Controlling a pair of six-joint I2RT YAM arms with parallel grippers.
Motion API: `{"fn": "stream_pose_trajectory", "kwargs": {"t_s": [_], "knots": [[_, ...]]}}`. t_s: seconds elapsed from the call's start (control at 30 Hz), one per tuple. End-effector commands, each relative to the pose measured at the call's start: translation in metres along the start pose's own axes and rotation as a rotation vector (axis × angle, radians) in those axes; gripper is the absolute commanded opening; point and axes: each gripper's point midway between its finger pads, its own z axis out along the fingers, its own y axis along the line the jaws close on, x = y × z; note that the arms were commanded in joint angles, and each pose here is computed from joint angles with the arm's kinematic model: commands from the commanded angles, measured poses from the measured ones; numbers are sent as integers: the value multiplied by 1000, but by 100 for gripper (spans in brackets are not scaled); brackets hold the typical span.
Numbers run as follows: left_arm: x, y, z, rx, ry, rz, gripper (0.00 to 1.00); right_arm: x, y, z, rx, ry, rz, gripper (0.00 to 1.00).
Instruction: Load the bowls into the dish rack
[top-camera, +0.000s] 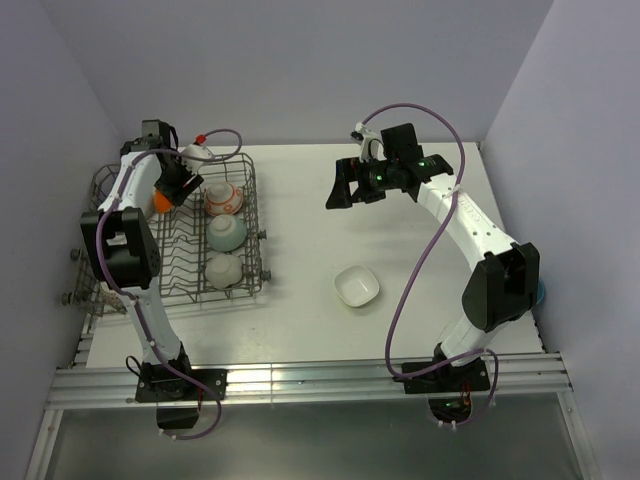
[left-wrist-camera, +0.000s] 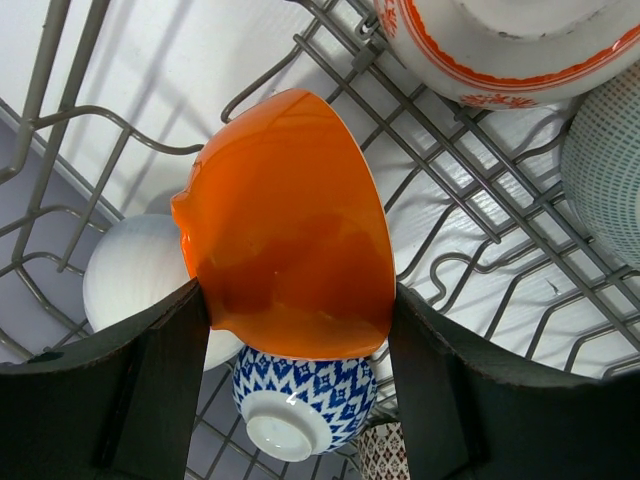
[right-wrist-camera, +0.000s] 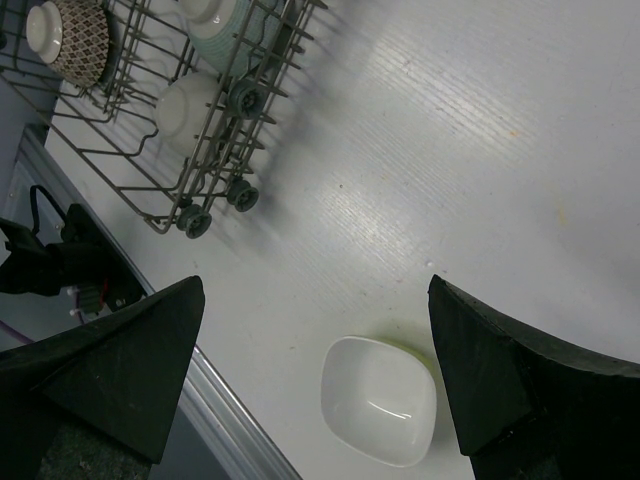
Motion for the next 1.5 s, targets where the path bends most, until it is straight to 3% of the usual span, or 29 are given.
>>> {"fn": "stream_pose_trajectory", "kwargs": {"t_s": [0.0,0.2,0.5,0.67,0.7,0.73,0.8,1.03,1.27,1.37,1.47], "knots": [[-8,4,3,-31,-18,26,0,-13,4,-12,7,-39,-36,100],[-10,-2,7,-49,-20,37,6,-13,2,-12,8,-35,-35,100],[-12,-2,4,-85,-4,24,57,-12,2,-13,11,-36,-34,100],[-14,-5,-1,-85,-7,23,72,-13,3,-14,11,-38,-38,100],[-16,-5,-3,-86,-11,23,86,-13,4,-15,9,-41,-40,100],[-17,-5,-3,-89,-13,23,93,-12,4,-15,11,-40,-39,100],[-18,-4,-7,-95,-17,22,97,-13,4,-15,9,-41,-40,100],[-23,-2,-20,-98,-35,7,100,-15,5,-19,15,-45,-53,100],[-26,-1,-38,-99,-56,-5,96,-13,1,-28,21,-44,-51,100],[-23,-3,-42,-94,-58,-19,86,-10,-1,-33,23,-43,-52,100],[-19,2,-37,-104,-59,-53,61,-6,-5,-37,24,-41,-42,100]]}}
